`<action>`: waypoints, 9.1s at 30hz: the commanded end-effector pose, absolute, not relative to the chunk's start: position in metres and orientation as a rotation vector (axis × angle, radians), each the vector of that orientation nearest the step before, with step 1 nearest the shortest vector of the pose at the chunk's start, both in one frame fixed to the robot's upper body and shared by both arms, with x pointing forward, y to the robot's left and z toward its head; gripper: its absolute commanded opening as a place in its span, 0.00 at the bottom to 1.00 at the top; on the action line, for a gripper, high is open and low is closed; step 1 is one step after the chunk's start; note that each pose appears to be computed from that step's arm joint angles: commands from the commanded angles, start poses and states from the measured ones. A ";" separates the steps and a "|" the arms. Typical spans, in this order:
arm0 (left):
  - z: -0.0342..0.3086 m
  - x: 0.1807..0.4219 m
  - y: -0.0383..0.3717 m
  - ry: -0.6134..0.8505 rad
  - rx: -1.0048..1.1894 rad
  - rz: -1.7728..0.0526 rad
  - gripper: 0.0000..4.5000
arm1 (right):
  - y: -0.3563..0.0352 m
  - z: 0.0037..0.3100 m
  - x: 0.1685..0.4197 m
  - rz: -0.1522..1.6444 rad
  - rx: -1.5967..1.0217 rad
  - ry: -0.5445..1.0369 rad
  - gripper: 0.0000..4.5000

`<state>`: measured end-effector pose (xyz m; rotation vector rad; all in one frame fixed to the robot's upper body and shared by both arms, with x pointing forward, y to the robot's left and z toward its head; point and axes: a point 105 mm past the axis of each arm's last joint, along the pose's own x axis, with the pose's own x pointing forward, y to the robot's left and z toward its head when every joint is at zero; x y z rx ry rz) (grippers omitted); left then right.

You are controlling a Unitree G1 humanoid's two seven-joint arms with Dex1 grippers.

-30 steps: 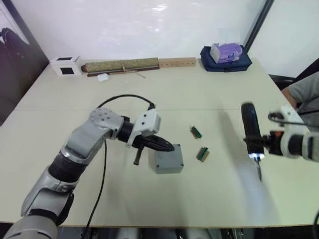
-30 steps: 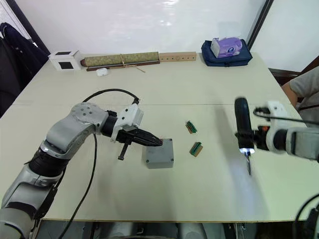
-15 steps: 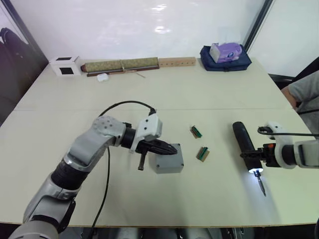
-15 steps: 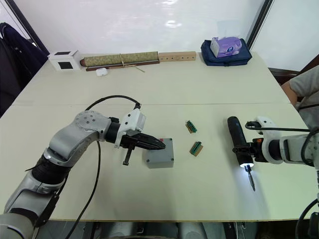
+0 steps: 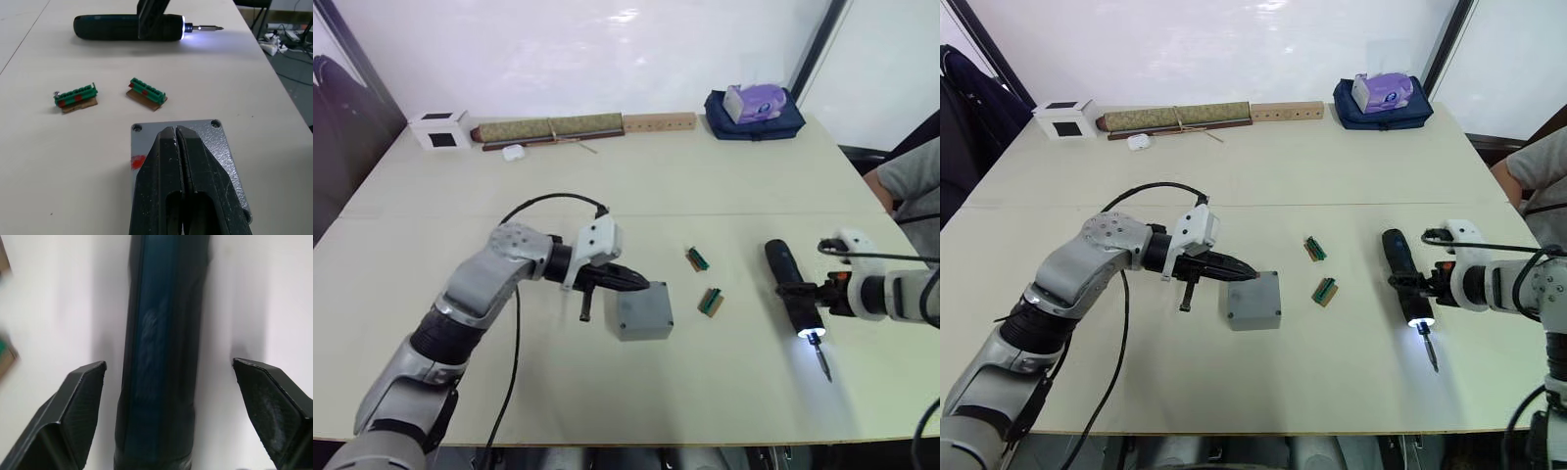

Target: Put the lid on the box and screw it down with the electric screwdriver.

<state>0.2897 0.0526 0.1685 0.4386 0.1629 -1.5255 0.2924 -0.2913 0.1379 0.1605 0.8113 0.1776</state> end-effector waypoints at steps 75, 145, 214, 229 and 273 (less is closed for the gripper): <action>0.109 0.298 0.103 0.389 0.409 -1.279 0.00 | -0.076 0.119 0.250 1.154 -0.235 0.461 0.93; 0.182 0.306 0.076 0.175 0.191 -1.323 0.00 | -0.160 0.125 0.374 0.595 -0.191 0.197 0.00; 0.161 0.293 0.090 0.256 0.204 -1.296 0.00 | -0.077 0.150 0.289 0.875 -0.117 0.082 0.00; 0.162 0.295 0.090 0.254 0.215 -1.296 0.00 | -0.073 0.135 0.292 0.879 -0.149 0.134 0.00; 0.182 0.290 0.022 -0.009 0.601 -1.719 0.00 | -0.288 0.152 0.260 0.394 -0.012 1.023 0.98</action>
